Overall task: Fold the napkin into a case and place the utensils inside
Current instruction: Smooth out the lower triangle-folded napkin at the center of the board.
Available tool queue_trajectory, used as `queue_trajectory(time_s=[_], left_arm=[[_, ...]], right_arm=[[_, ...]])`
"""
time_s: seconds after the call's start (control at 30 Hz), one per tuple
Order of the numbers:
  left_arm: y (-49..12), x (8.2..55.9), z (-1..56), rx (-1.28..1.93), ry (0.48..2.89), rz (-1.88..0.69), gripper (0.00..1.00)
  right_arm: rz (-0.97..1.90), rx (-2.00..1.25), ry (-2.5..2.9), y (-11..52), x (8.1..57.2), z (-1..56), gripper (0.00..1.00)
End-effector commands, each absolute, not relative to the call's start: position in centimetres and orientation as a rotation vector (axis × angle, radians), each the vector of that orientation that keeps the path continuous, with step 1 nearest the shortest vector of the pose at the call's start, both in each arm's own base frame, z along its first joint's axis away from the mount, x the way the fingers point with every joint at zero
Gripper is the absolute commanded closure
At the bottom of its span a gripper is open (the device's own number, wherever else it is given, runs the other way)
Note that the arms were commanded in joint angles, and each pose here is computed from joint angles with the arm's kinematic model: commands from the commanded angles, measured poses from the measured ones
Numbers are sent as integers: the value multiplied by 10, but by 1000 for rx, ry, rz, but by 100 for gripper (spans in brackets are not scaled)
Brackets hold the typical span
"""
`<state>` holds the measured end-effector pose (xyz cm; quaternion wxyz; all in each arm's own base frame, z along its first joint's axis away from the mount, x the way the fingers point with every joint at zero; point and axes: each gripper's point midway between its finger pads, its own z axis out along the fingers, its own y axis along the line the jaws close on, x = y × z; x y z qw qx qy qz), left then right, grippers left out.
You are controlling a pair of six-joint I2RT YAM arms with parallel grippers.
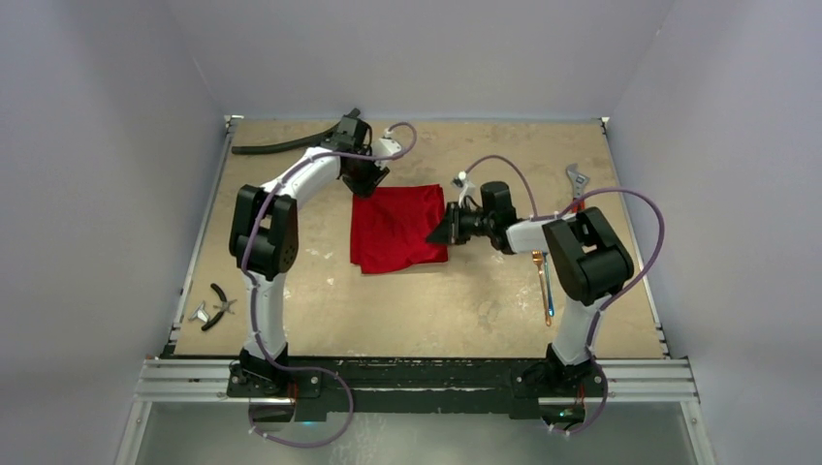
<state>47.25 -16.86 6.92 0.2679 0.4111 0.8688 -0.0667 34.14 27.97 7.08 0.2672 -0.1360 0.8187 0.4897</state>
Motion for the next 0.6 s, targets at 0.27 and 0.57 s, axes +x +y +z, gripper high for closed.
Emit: queue_trajectory(time_s=[0.27, 0.57], left_arm=[[-176, 448, 11, 1229, 2421, -107, 69], [-175, 449, 12, 1243, 2409, -81, 69]], right_arm=[[1395, -315, 2246, 269, 316, 46, 71], [1449, -392, 2182, 268, 297, 74, 73]])
